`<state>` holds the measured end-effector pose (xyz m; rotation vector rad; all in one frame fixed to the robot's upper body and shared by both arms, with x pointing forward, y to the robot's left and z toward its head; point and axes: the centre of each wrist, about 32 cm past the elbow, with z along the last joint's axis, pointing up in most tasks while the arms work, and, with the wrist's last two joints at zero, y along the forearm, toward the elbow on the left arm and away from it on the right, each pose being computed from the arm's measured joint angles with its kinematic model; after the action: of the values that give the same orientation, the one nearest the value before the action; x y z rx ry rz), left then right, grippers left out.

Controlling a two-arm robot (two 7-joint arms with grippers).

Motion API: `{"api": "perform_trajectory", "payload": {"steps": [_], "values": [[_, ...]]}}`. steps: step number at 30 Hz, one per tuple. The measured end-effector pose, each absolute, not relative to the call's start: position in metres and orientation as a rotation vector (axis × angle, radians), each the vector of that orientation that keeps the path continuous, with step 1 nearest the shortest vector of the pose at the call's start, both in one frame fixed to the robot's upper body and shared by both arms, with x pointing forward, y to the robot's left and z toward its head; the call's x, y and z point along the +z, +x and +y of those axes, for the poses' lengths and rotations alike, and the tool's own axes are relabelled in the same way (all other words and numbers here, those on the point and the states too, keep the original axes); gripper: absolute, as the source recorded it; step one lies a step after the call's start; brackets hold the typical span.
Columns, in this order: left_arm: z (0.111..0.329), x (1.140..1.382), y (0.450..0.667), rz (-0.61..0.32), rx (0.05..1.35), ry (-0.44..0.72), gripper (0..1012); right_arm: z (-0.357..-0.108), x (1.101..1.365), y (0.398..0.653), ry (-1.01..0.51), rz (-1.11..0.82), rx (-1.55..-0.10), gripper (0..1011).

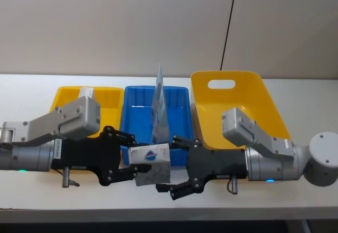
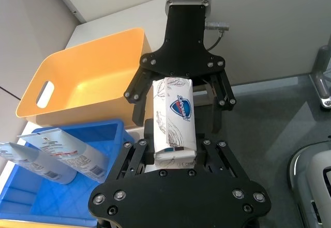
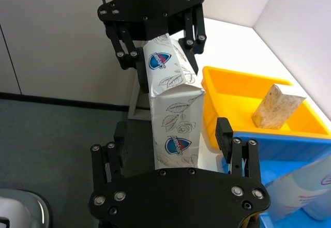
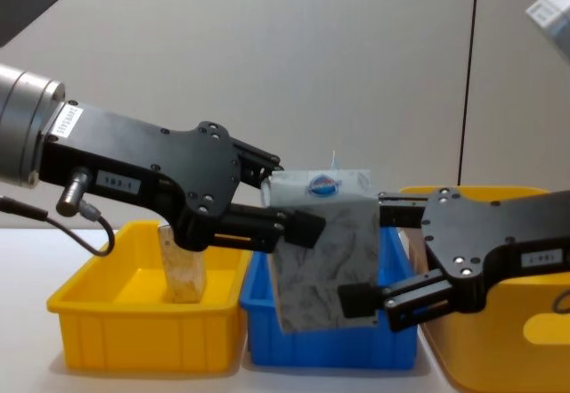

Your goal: Bimanual collaborative sorting of washing and personal care products

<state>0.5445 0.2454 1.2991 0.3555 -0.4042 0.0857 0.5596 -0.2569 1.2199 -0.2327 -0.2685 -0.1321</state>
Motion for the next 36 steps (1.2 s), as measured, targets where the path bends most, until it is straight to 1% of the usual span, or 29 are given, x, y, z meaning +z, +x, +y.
{"api": "perform_trajectory", "payload": {"steps": [4, 5, 8, 10, 12, 13, 14, 15, 18, 19, 22, 26, 29, 32, 36], "values": [[0.2454, 1.2991, 0.5445, -0.404, 0.086, 0.355, 367, -0.2542, 1.2184, 0.5604, -0.238, -0.263, -0.130, 1000], [0.2454, 1.2991, 0.5445, -0.404, 0.086, 0.356, 367, -0.2534, 1.2178, 0.5607, -0.239, -0.261, -0.129, 969], [0.2454, 1.2991, 0.5445, -0.404, 0.086, 0.355, 367, -0.2522, 1.2172, 0.5610, -0.241, -0.258, -0.128, 925], [0.2454, 1.2991, 0.5445, -0.404, 0.086, 0.356, 367, -0.2510, 1.2163, 0.5612, -0.243, -0.256, -0.127, 853], [0.2454, 1.2991, 0.5445, -0.404, 0.086, 0.355, 367, -0.2505, 1.2159, 0.5614, -0.244, -0.254, -0.126, 815], [0.2454, 1.2991, 0.5445, -0.404, 0.086, 0.355, 367, -0.2502, 1.2159, 0.5615, -0.245, -0.254, -0.126, 757], [0.2454, 1.2991, 0.5445, -0.404, 0.086, 0.356, 367, -0.2498, 1.2157, 0.5616, -0.245, -0.253, -0.125, 748], [0.2454, 1.2991, 0.5445, -0.404, 0.086, 0.356, 367, -0.2496, 1.2154, 0.5616, -0.246, -0.253, -0.125, 696], [0.2454, 1.2991, 0.5445, -0.404, 0.086, 0.355, 367, -0.2490, 1.2149, 0.5617, -0.247, -0.251, -0.124, 618], [0.2454, 1.2991, 0.5445, -0.404, 0.086, 0.355, 367, -0.2489, 1.2149, 0.5618, -0.247, -0.251, -0.124, 557], [0.2454, 1.2991, 0.5445, -0.404, 0.085, 0.356, 367, -0.2486, 1.2147, 0.5620, -0.248, -0.250, -0.125, 496], [0.2454, 1.2991, 0.5445, -0.404, 0.085, 0.356, 367, -0.2479, 1.2143, 0.5620, -0.249, -0.250, -0.123, 371], [0.2454, 1.2991, 0.5445, -0.404, 0.086, 0.356, 367, -0.2481, 1.2143, 0.5619, -0.249, -0.250, -0.124, 348], [0.2454, 1.2991, 0.5445, -0.404, 0.086, 0.356, 375, -0.2484, 1.2127, 0.5604, -0.247, -0.251, -0.135, 347], [0.2454, 1.2991, 0.5445, -0.404, 0.086, 0.355, 464, -0.2497, 1.2111, 0.5589, -0.244, -0.252, -0.147, 347]]}}
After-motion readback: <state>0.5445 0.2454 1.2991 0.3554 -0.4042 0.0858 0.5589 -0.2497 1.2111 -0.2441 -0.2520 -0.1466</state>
